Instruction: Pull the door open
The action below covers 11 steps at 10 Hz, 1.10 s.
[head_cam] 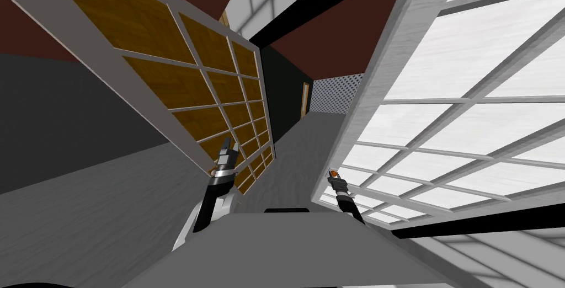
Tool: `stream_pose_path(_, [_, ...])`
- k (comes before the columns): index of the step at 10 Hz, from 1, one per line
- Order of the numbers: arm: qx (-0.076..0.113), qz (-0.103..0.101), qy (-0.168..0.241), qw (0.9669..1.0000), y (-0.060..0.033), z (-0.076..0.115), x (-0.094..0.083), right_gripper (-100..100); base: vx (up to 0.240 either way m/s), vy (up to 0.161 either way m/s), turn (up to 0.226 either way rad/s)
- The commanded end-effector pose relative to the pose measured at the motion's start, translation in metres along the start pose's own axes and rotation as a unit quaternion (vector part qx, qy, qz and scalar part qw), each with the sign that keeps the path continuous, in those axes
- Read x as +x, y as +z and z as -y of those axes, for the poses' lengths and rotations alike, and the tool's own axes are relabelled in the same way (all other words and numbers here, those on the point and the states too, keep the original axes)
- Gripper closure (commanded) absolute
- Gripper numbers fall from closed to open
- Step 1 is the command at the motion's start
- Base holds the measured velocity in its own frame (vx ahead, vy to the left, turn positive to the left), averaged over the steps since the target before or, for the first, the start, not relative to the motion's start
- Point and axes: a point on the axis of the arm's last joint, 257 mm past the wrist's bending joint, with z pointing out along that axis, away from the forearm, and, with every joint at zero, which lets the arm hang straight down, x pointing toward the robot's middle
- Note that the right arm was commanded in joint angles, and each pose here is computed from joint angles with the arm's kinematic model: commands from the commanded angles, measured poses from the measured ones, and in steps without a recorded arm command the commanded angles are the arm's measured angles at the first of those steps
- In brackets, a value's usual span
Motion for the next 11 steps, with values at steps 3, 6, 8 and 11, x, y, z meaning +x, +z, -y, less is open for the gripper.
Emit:
stream_pose_path(3, [0.031, 0.003, 0.008, 0.9995, -0.0094, 0.008, -0.003, 100, -0.224, -0.032, 0.087])
stream_pose_path(6, [0.048, 0.007, 0.008, 0.9988, -0.0184, 0.010, -0.006, 100, -0.159, -0.019, 0.069])
stream_pose_path(8, [0.065, 0.005, 0.008, 0.9978, -0.0262, 0.011, -0.004, 100, -0.259, -0.063, 0.145])
stream_pose_path(11, [0.090, 0.003, 0.010, 0.9959, -0.0382, 0.012, -0.003, 100, -0.252, -0.027, 0.101])
